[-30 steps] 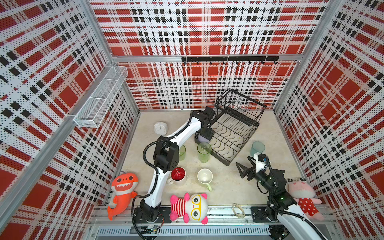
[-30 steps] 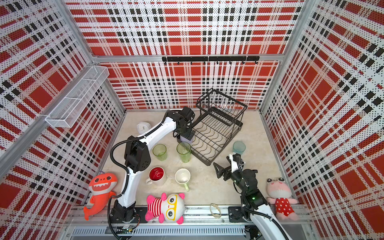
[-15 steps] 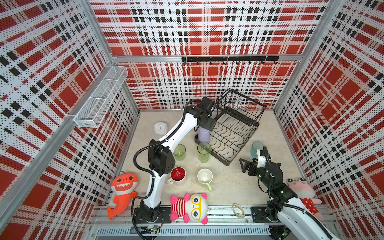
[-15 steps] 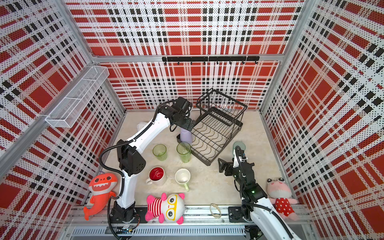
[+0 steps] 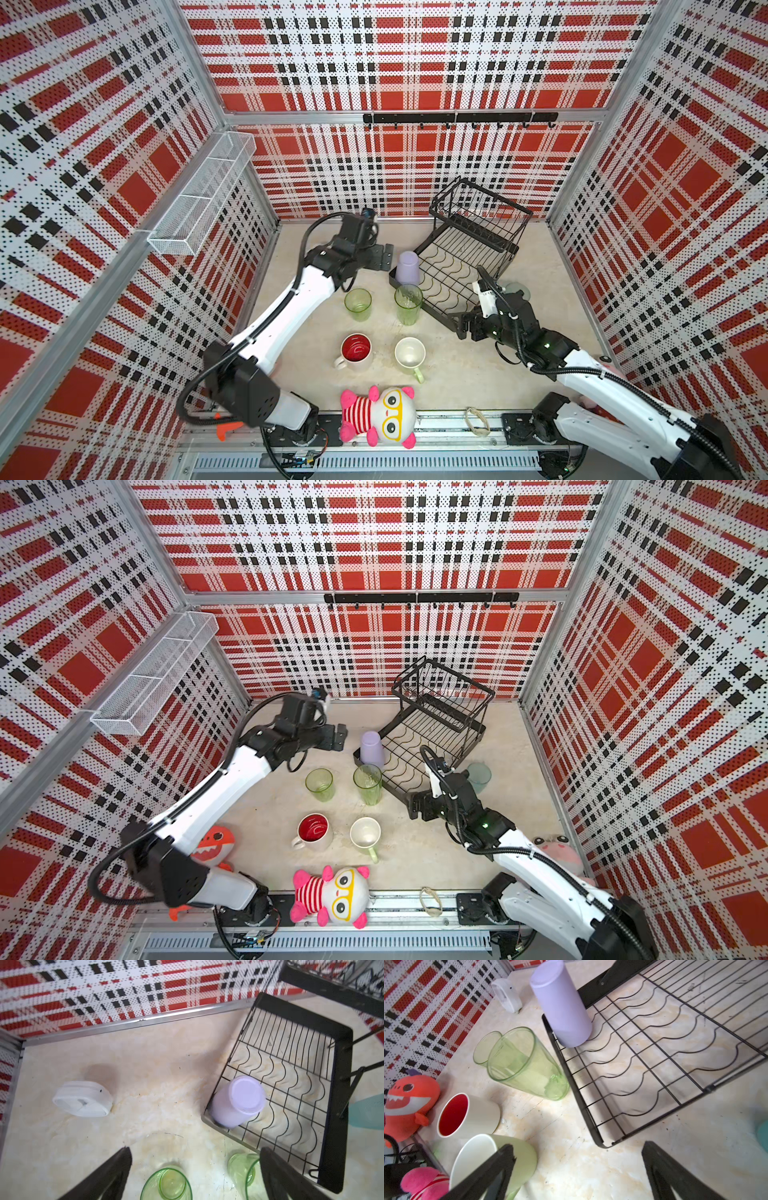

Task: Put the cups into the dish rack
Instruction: 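Open the left gripper and lift away while the right gripper reaches toward a green tumbler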

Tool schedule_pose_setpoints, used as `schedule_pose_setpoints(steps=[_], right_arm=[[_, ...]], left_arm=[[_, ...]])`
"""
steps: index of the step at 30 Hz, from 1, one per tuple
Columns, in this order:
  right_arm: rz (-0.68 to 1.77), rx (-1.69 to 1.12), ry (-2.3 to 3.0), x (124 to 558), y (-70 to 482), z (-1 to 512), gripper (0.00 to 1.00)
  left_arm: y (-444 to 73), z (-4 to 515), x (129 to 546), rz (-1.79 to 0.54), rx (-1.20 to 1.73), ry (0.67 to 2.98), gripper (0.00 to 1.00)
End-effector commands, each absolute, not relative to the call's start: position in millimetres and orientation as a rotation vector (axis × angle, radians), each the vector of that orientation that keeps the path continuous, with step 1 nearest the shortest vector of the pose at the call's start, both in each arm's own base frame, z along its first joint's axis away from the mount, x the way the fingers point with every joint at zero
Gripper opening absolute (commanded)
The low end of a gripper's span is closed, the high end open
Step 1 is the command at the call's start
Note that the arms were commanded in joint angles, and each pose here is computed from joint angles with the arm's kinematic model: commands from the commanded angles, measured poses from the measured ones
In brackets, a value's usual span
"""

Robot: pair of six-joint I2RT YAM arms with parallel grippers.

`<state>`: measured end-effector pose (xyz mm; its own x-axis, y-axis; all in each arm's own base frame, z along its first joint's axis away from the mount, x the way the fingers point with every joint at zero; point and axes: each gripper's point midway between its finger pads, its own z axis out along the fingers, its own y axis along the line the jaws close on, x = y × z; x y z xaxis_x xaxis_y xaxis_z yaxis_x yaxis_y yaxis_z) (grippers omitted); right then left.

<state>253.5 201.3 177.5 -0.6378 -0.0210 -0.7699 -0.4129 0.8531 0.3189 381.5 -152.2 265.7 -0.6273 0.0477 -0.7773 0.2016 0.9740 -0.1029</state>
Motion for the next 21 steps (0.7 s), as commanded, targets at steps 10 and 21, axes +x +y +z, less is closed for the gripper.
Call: schedule_pose_setpoints(steps=[10,21], right_arm=[[0.532,-0.459,2.425,266.2,275.8,208.5,1.00],[0.326,-0.424,2.503,307.1,318.8,188.9,1.00]], left_arm=[[-68.9,261.2,355.0,-0.377,-0.099,2.072,0.98],[-50.5,243.3,353.7,-0.444,-0.202,2.051,0.98]])
